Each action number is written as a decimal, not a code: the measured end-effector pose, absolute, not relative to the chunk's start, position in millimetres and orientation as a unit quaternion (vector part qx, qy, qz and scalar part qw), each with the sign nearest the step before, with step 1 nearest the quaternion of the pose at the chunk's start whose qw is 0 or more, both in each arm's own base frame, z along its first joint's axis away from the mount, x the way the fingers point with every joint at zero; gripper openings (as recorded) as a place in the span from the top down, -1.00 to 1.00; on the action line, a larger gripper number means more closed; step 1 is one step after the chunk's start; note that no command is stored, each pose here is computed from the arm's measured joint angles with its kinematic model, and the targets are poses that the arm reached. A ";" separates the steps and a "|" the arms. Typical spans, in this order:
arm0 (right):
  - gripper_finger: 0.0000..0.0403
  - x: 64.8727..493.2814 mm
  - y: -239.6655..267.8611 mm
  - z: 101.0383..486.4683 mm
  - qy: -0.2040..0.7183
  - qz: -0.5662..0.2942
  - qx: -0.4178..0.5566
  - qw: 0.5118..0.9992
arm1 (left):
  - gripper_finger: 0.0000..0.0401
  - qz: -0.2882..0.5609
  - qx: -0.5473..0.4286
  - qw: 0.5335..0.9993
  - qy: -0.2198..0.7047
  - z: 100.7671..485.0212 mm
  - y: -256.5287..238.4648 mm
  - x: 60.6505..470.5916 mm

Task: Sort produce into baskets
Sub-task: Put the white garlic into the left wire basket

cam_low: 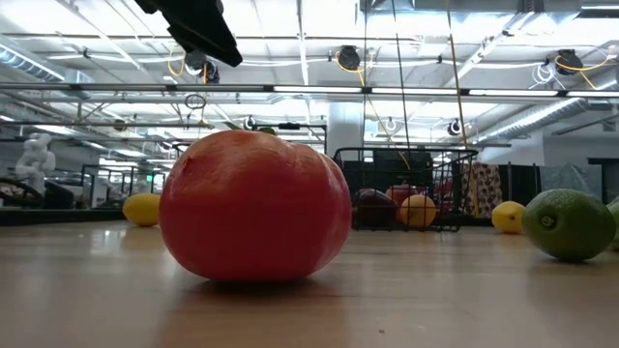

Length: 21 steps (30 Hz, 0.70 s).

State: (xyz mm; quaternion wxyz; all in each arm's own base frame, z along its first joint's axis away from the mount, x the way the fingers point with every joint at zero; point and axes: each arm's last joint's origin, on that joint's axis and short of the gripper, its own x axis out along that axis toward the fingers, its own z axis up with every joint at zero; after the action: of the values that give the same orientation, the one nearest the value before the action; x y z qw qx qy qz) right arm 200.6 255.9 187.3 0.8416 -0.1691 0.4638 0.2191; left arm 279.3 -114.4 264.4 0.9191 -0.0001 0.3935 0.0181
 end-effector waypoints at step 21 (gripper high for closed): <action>-0.74 224.2 250.3 148.8 0.481 0.303 -0.330 0.753 | 0.28 0.017 0.002 0.919 0.393 264.4 -114.6 279.3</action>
State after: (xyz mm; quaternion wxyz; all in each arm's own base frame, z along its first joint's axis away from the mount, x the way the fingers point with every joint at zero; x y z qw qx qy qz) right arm 224.2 250.3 148.8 0.7533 -0.3301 0.4815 0.3028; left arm 279.3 -114.6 264.4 0.9193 0.0019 0.3932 0.0172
